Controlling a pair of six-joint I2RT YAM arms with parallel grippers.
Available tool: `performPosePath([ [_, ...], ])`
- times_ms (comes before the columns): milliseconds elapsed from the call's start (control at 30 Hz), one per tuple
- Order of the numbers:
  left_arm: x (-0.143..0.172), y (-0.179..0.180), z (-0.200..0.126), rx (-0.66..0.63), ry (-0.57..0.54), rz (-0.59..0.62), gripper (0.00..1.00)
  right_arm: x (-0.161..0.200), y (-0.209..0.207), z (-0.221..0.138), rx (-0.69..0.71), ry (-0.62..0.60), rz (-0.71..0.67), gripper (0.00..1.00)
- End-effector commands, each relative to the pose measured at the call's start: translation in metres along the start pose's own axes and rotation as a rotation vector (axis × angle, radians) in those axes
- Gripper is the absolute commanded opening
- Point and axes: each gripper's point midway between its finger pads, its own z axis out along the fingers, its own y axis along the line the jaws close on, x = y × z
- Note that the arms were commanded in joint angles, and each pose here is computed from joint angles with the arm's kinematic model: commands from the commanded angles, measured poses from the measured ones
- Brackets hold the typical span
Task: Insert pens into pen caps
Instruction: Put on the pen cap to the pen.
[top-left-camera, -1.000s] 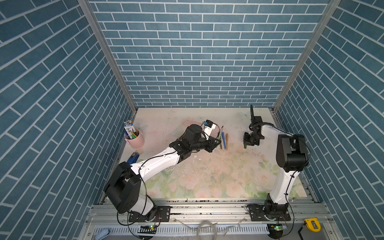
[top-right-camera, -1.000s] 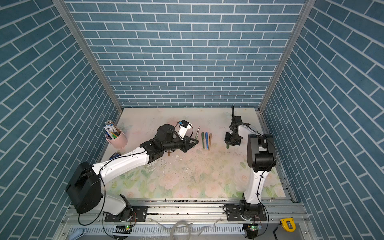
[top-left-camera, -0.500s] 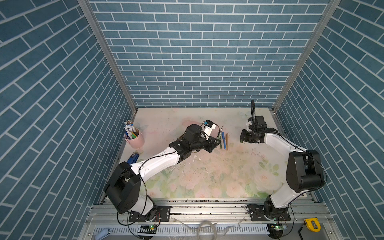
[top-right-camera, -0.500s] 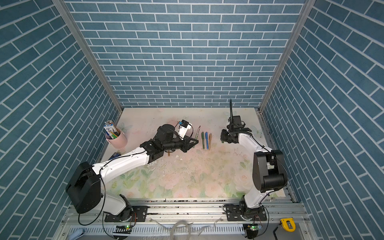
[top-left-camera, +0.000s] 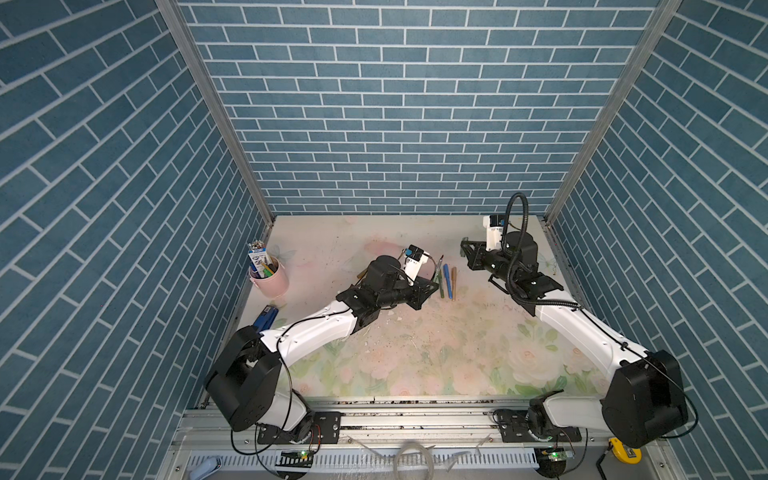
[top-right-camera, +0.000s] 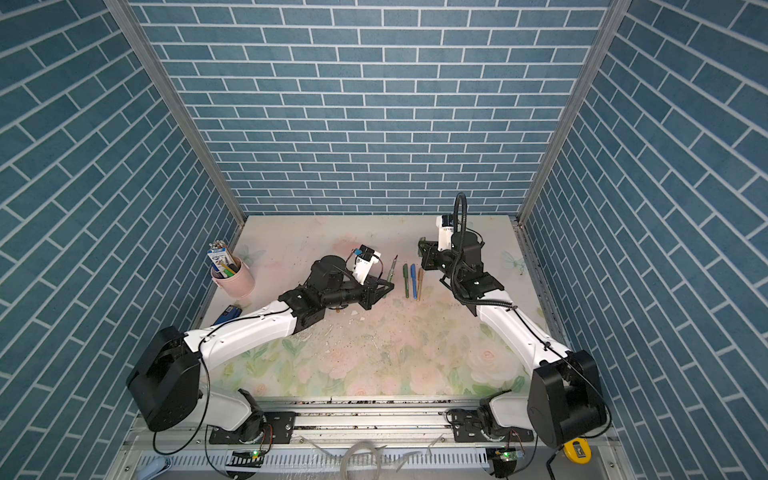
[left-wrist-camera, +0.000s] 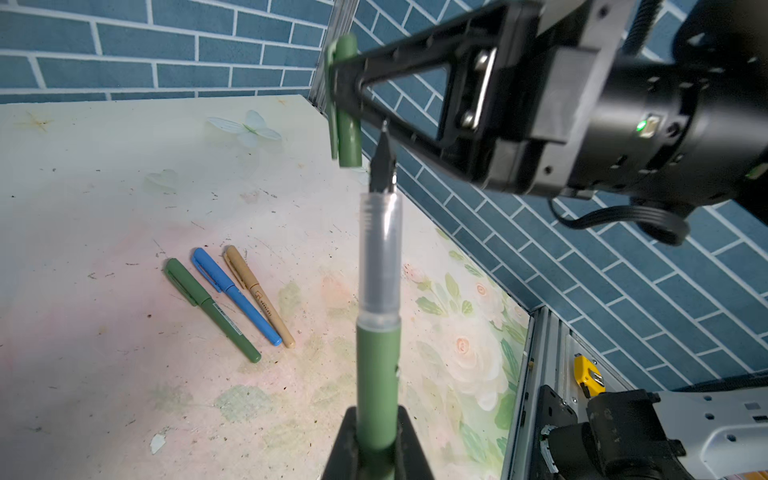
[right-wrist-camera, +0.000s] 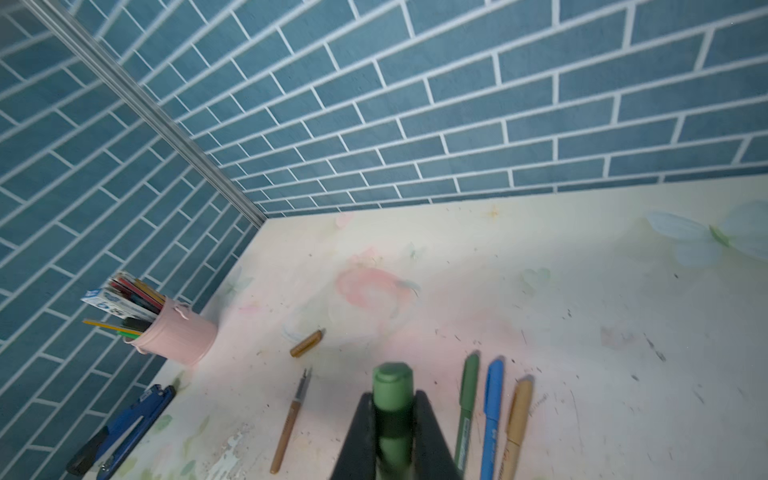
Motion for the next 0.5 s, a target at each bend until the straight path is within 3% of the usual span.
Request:
performPosePath([
  [0,-0.02,-0.009,-0.009,0.012,-0.091,0.068,0.0,-0.039,0.04,-0.009,-0.111,-0.134,-0.006,0.11],
  [200,-0.019,-0.009,-0.009,0.013,-0.091,0.077,0.0,-0.058,0.082,-0.02,-0.238,-0.191,0.021,0.11],
  [467,-0.021,-0.009,-0.009,0.005,-0.09,0.077,0.0,-0.06,0.099,-0.031,-0.294,-0.192,0.051,0.11],
])
